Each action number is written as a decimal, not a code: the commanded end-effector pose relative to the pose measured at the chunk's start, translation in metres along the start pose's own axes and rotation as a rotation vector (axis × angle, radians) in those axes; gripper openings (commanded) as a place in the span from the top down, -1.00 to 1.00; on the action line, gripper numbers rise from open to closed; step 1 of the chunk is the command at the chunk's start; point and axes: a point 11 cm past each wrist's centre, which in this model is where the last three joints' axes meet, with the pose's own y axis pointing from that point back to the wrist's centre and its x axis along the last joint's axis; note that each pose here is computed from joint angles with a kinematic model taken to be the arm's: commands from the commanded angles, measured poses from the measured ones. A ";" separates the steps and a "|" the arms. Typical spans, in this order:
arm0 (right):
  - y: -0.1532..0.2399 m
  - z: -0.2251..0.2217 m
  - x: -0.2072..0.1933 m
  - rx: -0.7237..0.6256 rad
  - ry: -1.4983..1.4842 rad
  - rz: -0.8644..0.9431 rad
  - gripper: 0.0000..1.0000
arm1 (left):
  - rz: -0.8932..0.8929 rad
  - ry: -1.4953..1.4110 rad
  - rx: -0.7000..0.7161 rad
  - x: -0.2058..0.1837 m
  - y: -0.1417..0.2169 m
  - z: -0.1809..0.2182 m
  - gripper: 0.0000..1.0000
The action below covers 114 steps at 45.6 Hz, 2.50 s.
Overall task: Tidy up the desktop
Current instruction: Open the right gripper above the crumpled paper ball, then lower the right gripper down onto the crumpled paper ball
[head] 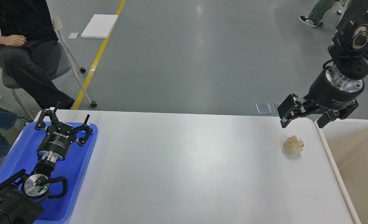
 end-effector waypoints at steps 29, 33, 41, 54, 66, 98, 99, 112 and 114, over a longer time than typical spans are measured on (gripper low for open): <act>-0.053 0.016 0.033 0.006 -0.091 0.185 -1.00 | 0.001 -0.001 0.000 0.000 0.000 0.000 -0.98; -0.061 0.025 0.037 -0.007 -0.115 0.198 -1.00 | 0.002 -0.001 0.000 0.000 0.000 0.000 -0.98; -0.064 0.029 0.037 0.001 -0.138 0.201 -1.00 | 0.001 -0.001 0.000 0.000 0.000 0.000 -0.98; -0.095 0.061 0.049 -0.075 -0.189 0.274 -1.00 | 0.002 -0.001 0.000 0.000 0.000 0.000 -0.98; -0.106 0.056 0.054 -0.059 -0.201 0.285 -1.00 | 0.000 0.000 0.000 0.000 0.000 0.000 -0.98; -0.186 0.075 0.021 -0.146 -0.152 0.334 -1.00 | 0.003 -0.002 -0.002 0.001 0.000 0.000 -0.98; -0.189 0.078 0.019 -0.154 -0.145 0.341 -1.00 | 0.003 -0.002 -0.002 0.001 0.000 0.000 -0.98; -0.217 0.093 -0.002 -0.224 0.004 0.371 -1.00 | 0.002 -0.001 -0.002 0.000 0.000 0.000 -0.98; -0.224 0.097 -0.008 -0.230 0.002 0.378 -1.00 | 0.002 -0.001 -0.002 0.000 0.000 0.000 -0.98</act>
